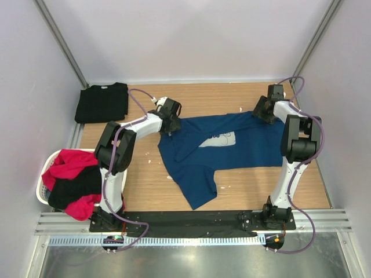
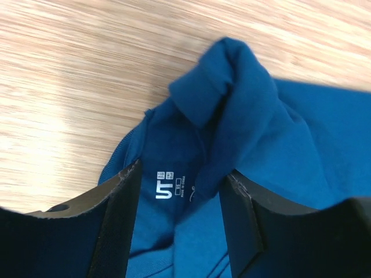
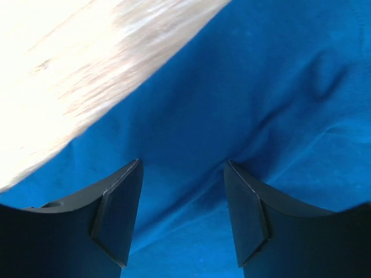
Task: Fold and stack the t-shirts
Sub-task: Fold the tshirt
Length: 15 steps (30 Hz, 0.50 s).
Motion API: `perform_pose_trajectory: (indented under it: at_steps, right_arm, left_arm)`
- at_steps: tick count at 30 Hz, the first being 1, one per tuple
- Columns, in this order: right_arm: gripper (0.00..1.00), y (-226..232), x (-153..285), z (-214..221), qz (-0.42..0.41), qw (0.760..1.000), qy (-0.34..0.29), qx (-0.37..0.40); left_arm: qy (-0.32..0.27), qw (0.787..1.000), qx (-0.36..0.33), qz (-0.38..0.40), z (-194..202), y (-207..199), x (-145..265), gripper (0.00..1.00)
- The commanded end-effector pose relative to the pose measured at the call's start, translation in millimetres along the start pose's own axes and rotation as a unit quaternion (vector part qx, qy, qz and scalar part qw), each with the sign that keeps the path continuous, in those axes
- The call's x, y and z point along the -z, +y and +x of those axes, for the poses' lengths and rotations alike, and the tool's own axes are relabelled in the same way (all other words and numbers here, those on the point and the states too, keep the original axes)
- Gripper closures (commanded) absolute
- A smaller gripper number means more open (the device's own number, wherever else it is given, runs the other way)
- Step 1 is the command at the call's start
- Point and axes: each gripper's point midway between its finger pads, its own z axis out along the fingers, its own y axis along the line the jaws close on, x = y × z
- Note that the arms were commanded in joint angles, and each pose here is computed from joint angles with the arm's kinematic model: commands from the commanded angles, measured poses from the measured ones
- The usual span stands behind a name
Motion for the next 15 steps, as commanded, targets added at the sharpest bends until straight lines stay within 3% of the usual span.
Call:
perform_pose_trajectory:
  at_steps: [1,15]
  right_arm:
    - [0.36,-10,17,-13,0.032,0.999,-0.017,-0.012]
    - [0.38,-32,54,16,0.08,0.996,-0.007,-0.037]
  left_arm:
    - [-0.021,0.998,0.035,-0.038,-19,20,-3,0.44]
    - [-0.012,0.996,0.041,-0.082,-29,63,-6,0.44]
